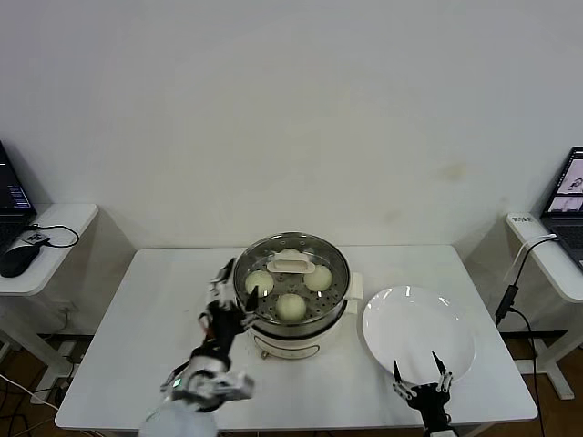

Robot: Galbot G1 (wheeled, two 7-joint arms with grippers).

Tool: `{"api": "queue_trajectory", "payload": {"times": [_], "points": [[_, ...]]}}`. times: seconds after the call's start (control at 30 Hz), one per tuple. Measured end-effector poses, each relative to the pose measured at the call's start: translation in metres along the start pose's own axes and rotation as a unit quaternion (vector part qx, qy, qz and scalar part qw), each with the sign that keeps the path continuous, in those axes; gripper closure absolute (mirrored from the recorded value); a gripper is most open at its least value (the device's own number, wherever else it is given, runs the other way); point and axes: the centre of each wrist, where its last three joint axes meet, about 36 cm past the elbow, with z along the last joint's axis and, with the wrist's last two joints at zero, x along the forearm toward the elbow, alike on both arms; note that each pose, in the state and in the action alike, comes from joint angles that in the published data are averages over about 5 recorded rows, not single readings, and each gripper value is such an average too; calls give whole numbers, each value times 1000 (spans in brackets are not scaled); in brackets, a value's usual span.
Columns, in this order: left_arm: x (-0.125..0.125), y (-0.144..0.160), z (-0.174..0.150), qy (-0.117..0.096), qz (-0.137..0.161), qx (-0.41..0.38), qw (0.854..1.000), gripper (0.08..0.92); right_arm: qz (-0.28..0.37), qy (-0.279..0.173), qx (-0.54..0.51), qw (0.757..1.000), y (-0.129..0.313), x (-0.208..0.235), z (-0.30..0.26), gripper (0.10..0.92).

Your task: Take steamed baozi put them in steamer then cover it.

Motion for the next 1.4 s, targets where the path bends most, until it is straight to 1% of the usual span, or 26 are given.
{"api": "queue_trajectory", "payload": {"times": [0.1, 0.17, 0.27, 0.4, 0.57, 0.73, 0.9, 1.03, 1.27, 1.4], "points": [[17, 3, 22, 4, -7, 81, 997, 177, -5, -4, -1, 1000, -1, 3, -1, 200], [28, 3, 36, 12, -9, 138, 990, 177, -8, -6, -1, 1000, -3, 6, -2, 200], [46, 1, 52, 27, -11, 221, 975, 177, -12, -8, -1, 1000, -7, 11, -3, 199], [64, -6, 70, 50, -13, 312, 949, 177, -21, -11, -4, 1000, -9, 18, -3, 200], [75, -19, 91, 81, -16, 385, 919, 177, -31, -14, -10, 999, -6, 22, -3, 199], [81, -29, 109, 97, -19, 422, 901, 177, -38, -17, -12, 999, -5, 24, -6, 200], [88, -32, 120, 106, -29, 441, 891, 177, -47, -19, -16, 999, -1, 26, -7, 199], [93, -33, 122, 109, -34, 448, 887, 177, -52, -19, -21, 998, 3, 28, -8, 200], [97, -32, 125, 108, -41, 455, 883, 177, -56, -20, -27, 998, 6, 31, -10, 200], [100, -33, 122, 105, -38, 459, 881, 177, -58, -20, -27, 998, 6, 33, -10, 199]]}}
